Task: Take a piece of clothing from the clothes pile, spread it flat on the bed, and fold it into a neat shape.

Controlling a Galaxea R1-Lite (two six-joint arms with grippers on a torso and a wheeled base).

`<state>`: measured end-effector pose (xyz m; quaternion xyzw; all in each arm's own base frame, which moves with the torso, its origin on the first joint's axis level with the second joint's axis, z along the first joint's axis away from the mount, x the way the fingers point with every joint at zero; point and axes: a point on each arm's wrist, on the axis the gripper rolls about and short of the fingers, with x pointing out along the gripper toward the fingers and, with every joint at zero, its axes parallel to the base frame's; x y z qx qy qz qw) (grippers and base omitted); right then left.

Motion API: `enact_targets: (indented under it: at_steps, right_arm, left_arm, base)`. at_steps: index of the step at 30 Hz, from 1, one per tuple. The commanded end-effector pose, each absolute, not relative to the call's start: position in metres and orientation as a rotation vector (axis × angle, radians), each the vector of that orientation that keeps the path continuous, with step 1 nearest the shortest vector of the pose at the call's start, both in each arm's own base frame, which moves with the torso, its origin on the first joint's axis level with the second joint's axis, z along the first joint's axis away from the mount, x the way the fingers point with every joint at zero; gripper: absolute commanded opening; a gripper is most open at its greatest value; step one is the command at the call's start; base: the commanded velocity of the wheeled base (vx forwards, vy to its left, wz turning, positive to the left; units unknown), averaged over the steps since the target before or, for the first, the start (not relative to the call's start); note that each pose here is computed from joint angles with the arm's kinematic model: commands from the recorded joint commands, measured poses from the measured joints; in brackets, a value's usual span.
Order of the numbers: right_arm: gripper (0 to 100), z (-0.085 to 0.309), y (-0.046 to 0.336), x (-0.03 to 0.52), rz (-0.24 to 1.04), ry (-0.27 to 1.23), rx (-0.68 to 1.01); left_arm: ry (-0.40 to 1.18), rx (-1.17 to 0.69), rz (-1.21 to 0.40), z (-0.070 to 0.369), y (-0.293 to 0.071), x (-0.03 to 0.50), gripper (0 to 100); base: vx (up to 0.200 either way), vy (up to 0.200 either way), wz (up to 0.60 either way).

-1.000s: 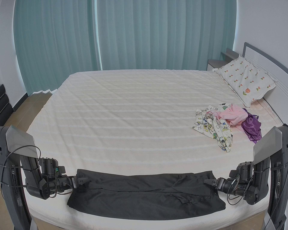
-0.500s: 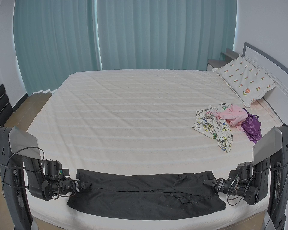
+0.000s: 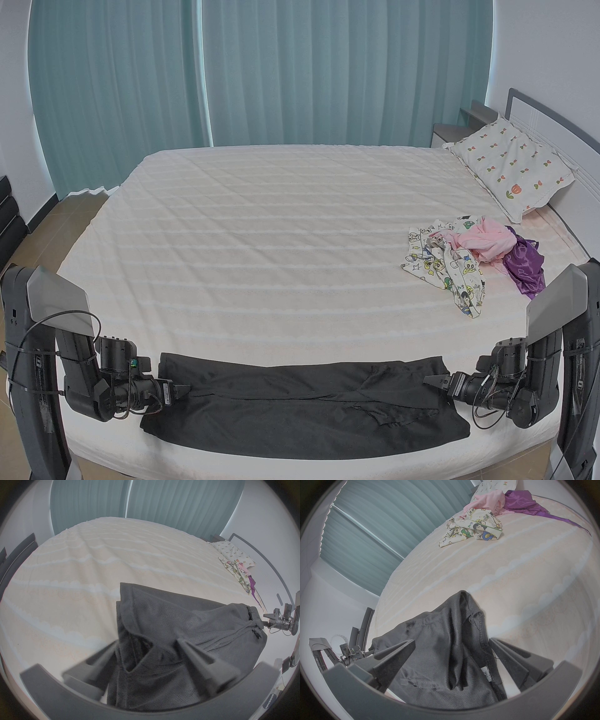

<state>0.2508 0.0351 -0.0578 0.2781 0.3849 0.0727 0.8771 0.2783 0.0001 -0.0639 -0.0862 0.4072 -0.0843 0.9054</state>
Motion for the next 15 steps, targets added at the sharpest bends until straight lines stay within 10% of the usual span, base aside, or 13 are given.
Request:
enact_targets:
  at_steps: [1, 15]
  right_arm:
    - [100, -0.057, 0.035, 0.252, 0.157, 0.791, 0.580]
    - [100, -0.056, 0.035, 0.250, 0.155, 0.795, 0.581]
  left_arm:
    - [0.852, -0.175, -0.180, -0.067, -0.002, 0.277, 0]
    - [0.798, -0.150, -0.135, -0.043, -0.004, 0.270, 0]
  base:
    - [0.000, 0.000, 0.00]
    - [0.000, 0.000, 0.00]
